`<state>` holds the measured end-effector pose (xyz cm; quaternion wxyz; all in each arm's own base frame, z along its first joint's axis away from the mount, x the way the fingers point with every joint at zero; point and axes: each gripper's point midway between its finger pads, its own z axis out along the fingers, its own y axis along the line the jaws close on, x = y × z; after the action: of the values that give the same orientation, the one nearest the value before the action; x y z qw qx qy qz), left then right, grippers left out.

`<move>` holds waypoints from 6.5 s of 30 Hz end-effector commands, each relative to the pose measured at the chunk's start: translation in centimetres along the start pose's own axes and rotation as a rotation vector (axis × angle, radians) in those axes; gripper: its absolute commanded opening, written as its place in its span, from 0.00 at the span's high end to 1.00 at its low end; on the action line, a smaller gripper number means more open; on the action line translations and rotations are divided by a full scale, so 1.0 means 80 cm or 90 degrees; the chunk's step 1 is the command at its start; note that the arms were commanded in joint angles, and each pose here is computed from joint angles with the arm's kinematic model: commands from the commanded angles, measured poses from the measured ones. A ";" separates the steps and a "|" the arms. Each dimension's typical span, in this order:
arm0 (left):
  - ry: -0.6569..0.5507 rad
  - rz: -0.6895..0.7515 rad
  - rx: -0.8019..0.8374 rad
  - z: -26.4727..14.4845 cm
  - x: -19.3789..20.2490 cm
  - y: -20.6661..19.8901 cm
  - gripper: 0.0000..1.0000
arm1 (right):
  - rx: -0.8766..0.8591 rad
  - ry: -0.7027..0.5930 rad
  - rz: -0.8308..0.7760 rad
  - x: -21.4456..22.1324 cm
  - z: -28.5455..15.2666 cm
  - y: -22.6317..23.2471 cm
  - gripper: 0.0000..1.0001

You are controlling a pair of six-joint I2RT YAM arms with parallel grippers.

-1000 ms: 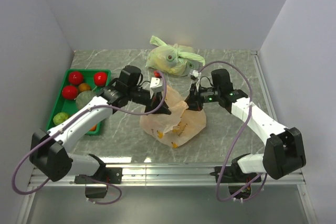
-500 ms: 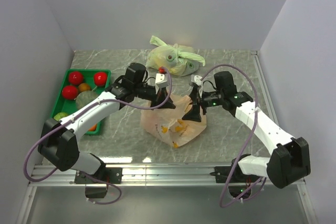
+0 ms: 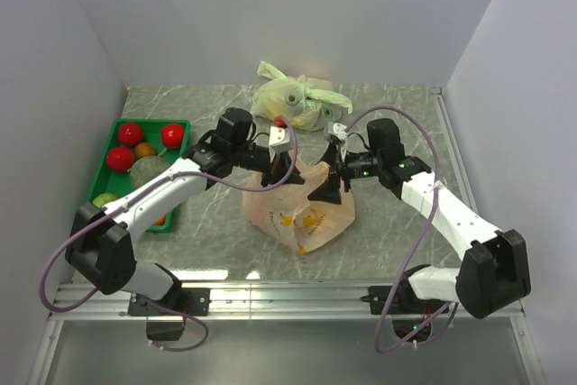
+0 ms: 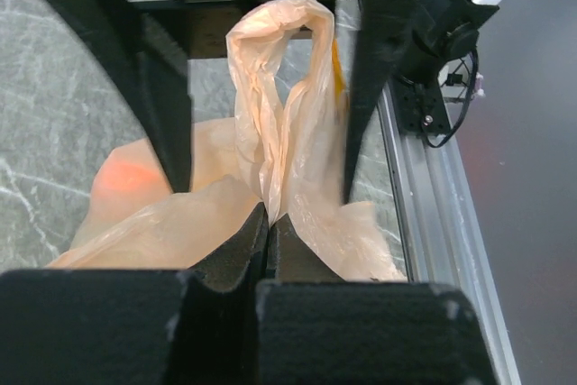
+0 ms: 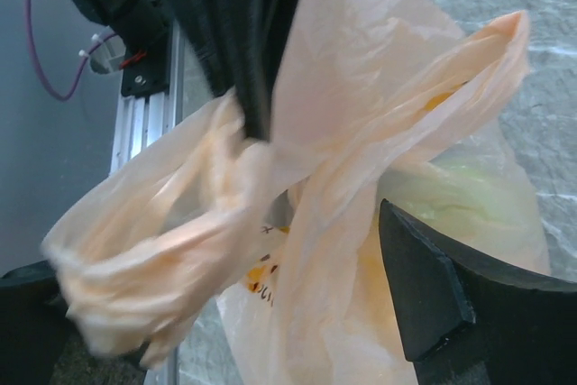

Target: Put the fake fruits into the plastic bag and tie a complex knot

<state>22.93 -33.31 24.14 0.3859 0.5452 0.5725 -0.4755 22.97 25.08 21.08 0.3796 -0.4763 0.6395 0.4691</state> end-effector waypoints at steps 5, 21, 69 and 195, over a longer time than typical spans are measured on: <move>0.002 0.058 0.057 0.000 0.002 -0.031 0.99 | 0.050 -0.015 -0.008 0.004 0.009 -0.027 0.13; 0.045 0.023 -0.009 0.009 0.028 0.003 1.00 | -0.007 0.021 0.011 0.030 0.031 -0.026 0.28; 0.108 0.087 0.074 -0.066 0.035 0.066 0.28 | -0.022 0.063 -0.221 0.019 0.025 -0.005 1.00; -0.123 -0.554 -0.065 0.041 0.062 0.027 1.00 | 0.211 -0.015 0.497 0.051 0.002 -0.064 0.50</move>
<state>24.85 -35.02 16.57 0.2221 0.1658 0.7614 -0.5860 25.18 22.67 15.29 0.2240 -0.1149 0.8414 0.4782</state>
